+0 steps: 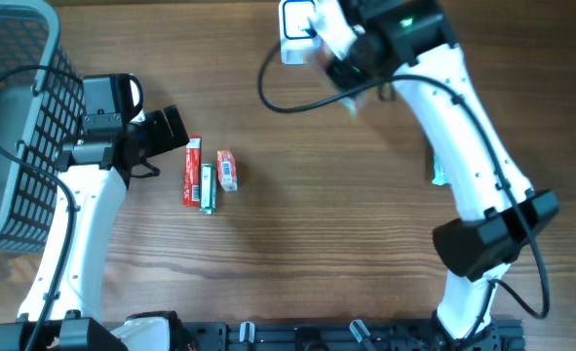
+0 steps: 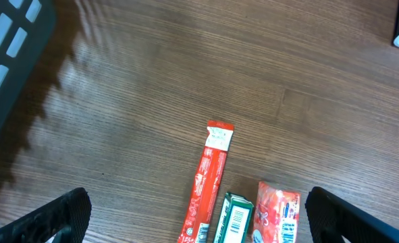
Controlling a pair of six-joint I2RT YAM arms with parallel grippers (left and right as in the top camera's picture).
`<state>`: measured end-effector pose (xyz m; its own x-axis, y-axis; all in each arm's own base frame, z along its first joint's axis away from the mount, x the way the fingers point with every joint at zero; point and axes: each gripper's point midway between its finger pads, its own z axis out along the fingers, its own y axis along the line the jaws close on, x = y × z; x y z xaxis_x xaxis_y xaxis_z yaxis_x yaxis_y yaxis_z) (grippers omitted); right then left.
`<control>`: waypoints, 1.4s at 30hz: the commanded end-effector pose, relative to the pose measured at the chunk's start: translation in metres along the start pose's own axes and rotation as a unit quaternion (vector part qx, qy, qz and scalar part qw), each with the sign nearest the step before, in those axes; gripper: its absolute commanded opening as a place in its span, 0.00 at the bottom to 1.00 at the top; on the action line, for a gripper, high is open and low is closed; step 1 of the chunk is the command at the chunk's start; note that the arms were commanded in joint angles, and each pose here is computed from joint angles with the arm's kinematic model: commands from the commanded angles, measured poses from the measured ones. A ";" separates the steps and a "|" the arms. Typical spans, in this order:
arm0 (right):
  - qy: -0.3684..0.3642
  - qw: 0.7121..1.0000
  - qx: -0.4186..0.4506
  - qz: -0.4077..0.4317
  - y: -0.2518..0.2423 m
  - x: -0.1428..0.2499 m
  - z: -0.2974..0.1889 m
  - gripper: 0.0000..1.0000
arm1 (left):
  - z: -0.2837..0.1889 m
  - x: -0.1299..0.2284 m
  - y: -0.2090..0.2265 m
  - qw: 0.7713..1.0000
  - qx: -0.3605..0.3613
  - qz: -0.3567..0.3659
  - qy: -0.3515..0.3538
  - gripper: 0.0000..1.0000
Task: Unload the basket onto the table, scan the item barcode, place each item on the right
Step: 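Lower the bag onto the table's right side and release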
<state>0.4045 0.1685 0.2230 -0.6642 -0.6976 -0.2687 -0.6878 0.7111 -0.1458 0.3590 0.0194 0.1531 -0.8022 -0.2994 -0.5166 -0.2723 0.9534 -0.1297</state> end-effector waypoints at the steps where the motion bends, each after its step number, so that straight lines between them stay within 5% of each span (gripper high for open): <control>1: 0.068 0.990 -0.109 0.060 0.016 0.036 0.036 0.04 | -0.001 -0.002 0.003 1.000 -0.005 0.006 -0.004 1.00; 9: 0.195 0.961 -0.081 0.177 0.003 0.123 0.119 0.06 | -0.001 -0.002 0.003 1.000 -0.005 0.006 -0.004 1.00; 11: 0.220 0.957 -0.053 0.180 -0.003 0.143 0.132 0.31 | -0.001 -0.002 0.003 1.000 -0.005 0.006 -0.004 1.00; 14: 0.245 0.952 -0.015 0.185 -0.013 0.160 0.137 1.00 | -0.001 -0.002 0.003 1.000 -0.005 0.006 -0.004 1.00; 15: 0.247 0.952 -0.006 0.182 -0.016 0.161 0.137 1.00 | -0.001 -0.002 0.003 1.000 -0.005 0.006 -0.004 1.00; 23: 0.121 0.946 0.057 0.295 -0.046 0.103 0.125 1.00 | -0.001 -0.002 0.003 1.000 -0.005 0.006 -0.004 1.00; 29: -0.007 0.944 -0.135 0.301 0.004 0.029 0.130 1.00 | -0.001 -0.002 0.003 1.000 -0.005 0.006 -0.004 1.00; 30: -0.005 0.942 -0.146 0.303 0.009 0.030 0.131 0.61 | -0.001 -0.002 0.003 1.000 -0.005 0.006 -0.004 1.00; 31: 0.003 0.939 -0.142 0.314 0.009 0.034 0.135 0.39 | -0.001 -0.002 0.003 1.000 -0.005 0.006 -0.004 1.00; 33: 0.028 0.929 -0.127 0.345 0.010 0.048 0.143 0.09 | -0.001 -0.002 0.003 1.000 -0.005 0.006 -0.004 1.00; 42: 0.131 0.911 -0.059 0.387 0.020 0.129 0.186 0.09 | -0.001 -0.002 0.003 1.000 -0.005 0.006 -0.004 1.00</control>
<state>0.3694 0.1355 0.0089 -0.9983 -0.0444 -0.0379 -0.0515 0.9757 0.2129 0.3591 0.0195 0.1531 -0.8019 -0.2994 -0.5170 -0.2724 0.9534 -0.1295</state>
